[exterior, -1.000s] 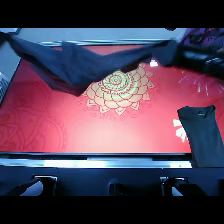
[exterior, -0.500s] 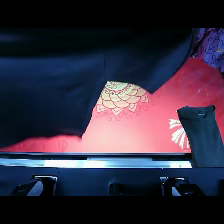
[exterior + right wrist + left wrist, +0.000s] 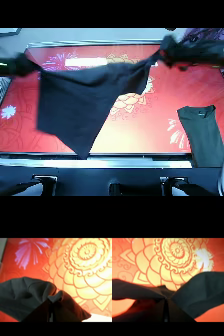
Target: Fold the clothes and pants, and hang the long-sleeved shirts on hangers.
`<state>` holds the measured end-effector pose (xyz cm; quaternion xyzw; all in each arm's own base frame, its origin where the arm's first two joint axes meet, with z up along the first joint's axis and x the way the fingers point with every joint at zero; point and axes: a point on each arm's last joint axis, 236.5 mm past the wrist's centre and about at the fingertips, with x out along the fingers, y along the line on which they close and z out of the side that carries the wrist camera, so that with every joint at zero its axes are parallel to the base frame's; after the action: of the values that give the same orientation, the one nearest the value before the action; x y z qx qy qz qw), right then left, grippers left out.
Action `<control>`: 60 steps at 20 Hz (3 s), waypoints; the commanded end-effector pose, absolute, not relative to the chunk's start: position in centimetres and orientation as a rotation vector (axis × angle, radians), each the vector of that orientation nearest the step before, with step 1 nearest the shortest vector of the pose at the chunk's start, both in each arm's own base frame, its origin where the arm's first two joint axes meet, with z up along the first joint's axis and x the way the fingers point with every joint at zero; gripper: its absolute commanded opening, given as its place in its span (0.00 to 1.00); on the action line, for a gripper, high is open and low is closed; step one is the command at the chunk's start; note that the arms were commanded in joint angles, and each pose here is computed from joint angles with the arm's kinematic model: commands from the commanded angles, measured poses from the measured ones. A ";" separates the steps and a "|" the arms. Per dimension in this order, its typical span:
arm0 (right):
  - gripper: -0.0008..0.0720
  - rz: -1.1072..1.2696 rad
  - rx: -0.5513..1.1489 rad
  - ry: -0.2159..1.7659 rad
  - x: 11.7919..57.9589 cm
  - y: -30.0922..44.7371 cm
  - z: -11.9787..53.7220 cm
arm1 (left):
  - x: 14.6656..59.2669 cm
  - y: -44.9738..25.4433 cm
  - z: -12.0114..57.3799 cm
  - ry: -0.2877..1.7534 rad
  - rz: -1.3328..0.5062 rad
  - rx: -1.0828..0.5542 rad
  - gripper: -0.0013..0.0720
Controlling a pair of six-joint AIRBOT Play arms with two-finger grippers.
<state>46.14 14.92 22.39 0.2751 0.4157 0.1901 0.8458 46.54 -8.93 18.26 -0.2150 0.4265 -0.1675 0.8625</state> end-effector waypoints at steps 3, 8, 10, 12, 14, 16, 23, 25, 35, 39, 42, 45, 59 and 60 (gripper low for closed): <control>0.06 0.298 0.642 1.140 52.0 15.1 6.5 | 50.5 -15.2 -0.2 1.203 -0.369 -0.487 0.04; 0.06 0.280 0.650 1.128 53.2 14.9 4.9 | 50.3 -15.1 -2.7 1.279 -0.309 -0.572 0.28; 0.06 0.297 0.629 1.145 52.6 15.0 5.0 | 50.3 -13.0 0.6 1.253 -0.311 -0.582 0.96; 0.06 0.306 0.603 1.167 51.8 14.9 5.2 | 50.0 -9.3 5.9 1.164 -0.284 -0.598 0.96; 0.06 0.298 0.564 1.178 51.1 14.4 5.6 | 48.5 -4.2 11.3 1.059 -0.188 -0.609 0.96; 0.06 0.282 0.518 1.178 50.5 13.6 6.2 | 45.0 0.3 14.0 0.996 -0.061 -0.617 0.96; 0.06 0.289 0.429 1.206 48.3 12.7 7.6 | 27.4 -4.1 2.7 1.175 0.019 -0.941 0.96; 0.06 0.289 0.424 1.222 48.0 12.7 7.5 | 24.6 -6.8 -0.4 1.206 -0.001 -1.048 0.96; 0.06 0.287 0.421 1.229 47.9 12.6 7.4 | 21.1 -11.7 -6.7 1.374 -0.021 -1.124 0.95; 0.06 0.289 0.419 1.239 47.6 12.7 7.3 | 20.6 -12.1 -8.2 1.442 -0.004 -1.124 0.96; 0.06 0.289 0.418 1.241 47.6 12.7 7.3 | 20.3 -12.9 -9.1 1.473 -0.010 -1.088 0.95; 0.06 0.289 0.419 1.241 47.6 12.7 7.3 | 20.2 -14.0 -10.1 1.503 -0.014 -1.073 0.95; 0.05 0.193 0.374 0.989 49.4 9.9 13.9 | 32.3 -12.4 1.3 1.285 -0.238 -0.751 0.03; 0.05 0.178 0.354 0.883 49.8 9.1 17.0 | 34.3 -10.4 5.0 1.211 -0.230 -0.649 0.03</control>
<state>48.26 11.15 11.36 0.1844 0.5194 0.1121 0.8268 30.99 -14.42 -1.38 -0.3897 0.5849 -0.1086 0.7030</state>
